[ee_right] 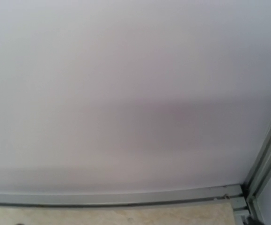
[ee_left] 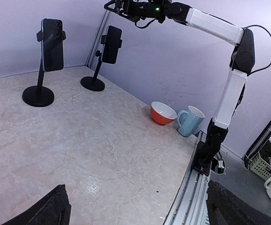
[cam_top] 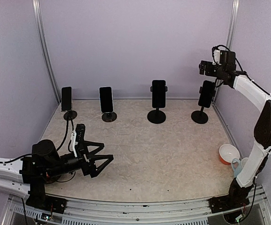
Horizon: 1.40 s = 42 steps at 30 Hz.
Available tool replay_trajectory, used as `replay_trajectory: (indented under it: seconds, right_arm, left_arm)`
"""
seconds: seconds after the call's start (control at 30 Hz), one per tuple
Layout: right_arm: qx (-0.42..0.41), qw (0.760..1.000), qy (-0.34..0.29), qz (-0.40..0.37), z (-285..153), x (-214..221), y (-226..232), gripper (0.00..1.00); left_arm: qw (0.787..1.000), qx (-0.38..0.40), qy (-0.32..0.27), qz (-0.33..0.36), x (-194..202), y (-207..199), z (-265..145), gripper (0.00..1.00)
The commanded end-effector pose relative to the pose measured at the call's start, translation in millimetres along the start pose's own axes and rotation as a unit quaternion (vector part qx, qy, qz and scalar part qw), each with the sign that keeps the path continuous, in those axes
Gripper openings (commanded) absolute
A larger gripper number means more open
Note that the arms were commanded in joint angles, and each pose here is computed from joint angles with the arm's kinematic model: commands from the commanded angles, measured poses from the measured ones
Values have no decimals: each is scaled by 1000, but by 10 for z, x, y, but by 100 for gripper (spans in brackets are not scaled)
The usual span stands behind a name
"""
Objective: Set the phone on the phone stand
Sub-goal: Reset both arms
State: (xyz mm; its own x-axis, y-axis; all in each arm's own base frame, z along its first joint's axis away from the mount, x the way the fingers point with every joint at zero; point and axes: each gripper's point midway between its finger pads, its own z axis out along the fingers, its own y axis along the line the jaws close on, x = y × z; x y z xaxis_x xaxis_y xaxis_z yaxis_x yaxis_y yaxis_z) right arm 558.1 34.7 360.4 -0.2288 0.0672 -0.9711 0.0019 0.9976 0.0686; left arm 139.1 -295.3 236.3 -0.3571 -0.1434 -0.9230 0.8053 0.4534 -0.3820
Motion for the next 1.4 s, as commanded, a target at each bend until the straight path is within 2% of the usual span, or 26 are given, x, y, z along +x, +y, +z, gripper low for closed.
replay_trajectory:
  seconds: [0.0, 0.2, 0.4, 0.53, 0.8, 1.17, 1.37]
  right_arm:
    - [-40, 998, -45, 22, -481, -442, 240, 100]
    - [-55, 998, -42, -3, -850, -375, 645, 100]
    - [-82, 996, -38, -19, -1319, 4, 1066, 100]
    - [-99, 994, -26, -25, -1619, 318, 1237, 100]
    - [-103, 994, 5, -26, -2062, 991, 1183, 100]
    - [-128, 990, 43, -34, -2299, 1669, 1162, 100]
    - [-82, 994, 32, -60, -2388, 1927, 1131, 100]
  left_arm:
    - [1000, -7, -20, 7, -225, -15, 14, 99]
    - [999, -41, -11, 12, -321, 106, 33, 99]
    - [995, -103, 3, 14, -443, 340, 16, 99]
    - [990, -141, -10, 12, -550, 484, -73, 99]
    - [979, -200, -35, 10, -659, 743, -304, 99]
    - [957, -285, -60, 8, -799, 1219, -436, 99]
    - [944, -327, -41, -7, -720, 1641, -390, 99]
